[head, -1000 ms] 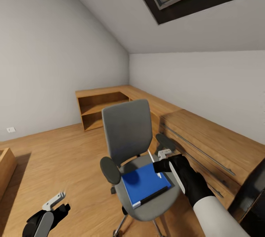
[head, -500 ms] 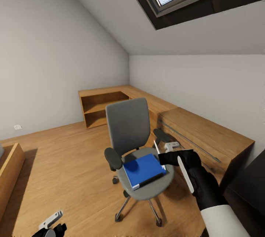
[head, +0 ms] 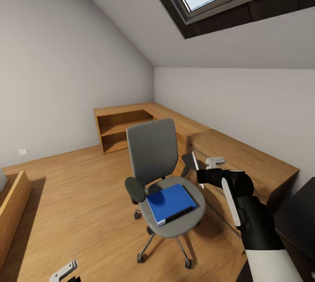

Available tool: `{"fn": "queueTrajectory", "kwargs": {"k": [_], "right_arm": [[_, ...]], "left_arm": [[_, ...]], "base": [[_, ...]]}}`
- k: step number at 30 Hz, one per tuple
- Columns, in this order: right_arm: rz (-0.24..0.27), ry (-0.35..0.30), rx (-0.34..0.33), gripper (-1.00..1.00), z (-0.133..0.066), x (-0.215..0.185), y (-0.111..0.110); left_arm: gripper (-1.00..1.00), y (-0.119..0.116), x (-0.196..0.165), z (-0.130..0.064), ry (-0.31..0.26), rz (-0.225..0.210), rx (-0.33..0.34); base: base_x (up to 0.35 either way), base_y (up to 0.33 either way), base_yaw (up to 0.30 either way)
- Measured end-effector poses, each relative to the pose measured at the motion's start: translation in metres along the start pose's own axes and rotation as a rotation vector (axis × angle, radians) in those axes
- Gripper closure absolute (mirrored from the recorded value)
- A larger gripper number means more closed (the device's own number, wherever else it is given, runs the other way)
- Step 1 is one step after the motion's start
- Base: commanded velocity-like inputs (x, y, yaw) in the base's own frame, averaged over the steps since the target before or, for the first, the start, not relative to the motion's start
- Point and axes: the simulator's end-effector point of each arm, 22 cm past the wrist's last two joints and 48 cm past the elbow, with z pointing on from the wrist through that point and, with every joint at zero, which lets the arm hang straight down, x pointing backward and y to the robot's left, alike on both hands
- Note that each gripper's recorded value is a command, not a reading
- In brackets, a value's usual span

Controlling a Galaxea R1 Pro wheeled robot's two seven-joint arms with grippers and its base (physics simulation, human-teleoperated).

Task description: In the bedroom, organize the workspace by keeping the computer under the desk, ensuring the monitor is on the desk, placing the keyboard on the desk next to the monitor, placing the mouse on the desk next to the keyboard, moving the folder from the swivel chair onto the desk next to the mouse, stacking the notebook on top of the folder with the pen on top of the notebook, and positioning the swivel chair next to the desk.

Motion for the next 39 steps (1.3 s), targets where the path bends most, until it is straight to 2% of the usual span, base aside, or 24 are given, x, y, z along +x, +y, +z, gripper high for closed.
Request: {"fn": "queueTrajectory", "kwargs": {"k": [9, 18, 26, 34, 39], "right_arm": [[0.031, -0.022, 0.022, 1.0, -0.011, -0.017, -0.014], [0.142, -0.049, 0.088, 1.0, -0.028, -0.03, -0.061], [0.197, -0.062, 0.126, 1.0, -0.042, -0.038, -0.085], [0.232, -0.073, 0.149, 1.0, -0.054, -0.047, -0.1], [0.286, -0.077, 0.197, 1.0, -0.065, -0.047, -0.124]], "left_arm": [[-1.0, 0.009, -0.003, -0.007, -0.043, 0.008, -0.025], [-1.0, 0.014, -0.008, -0.018, -0.051, 0.025, -0.038], [-1.0, 0.018, -0.008, -0.027, -0.039, 0.029, -0.046], [-1.0, 0.02, -0.008, -0.037, -0.029, 0.031, -0.051], [-1.0, 0.021, -0.012, -0.044, -0.03, 0.03, -0.051]], "base": [[-0.001, 0.0, -0.084], [0.0, 0.0, -0.262], [0.0, 0.0, -0.286], [0.0, 0.0, -0.288], [0.0, 0.0, -0.288]]}}
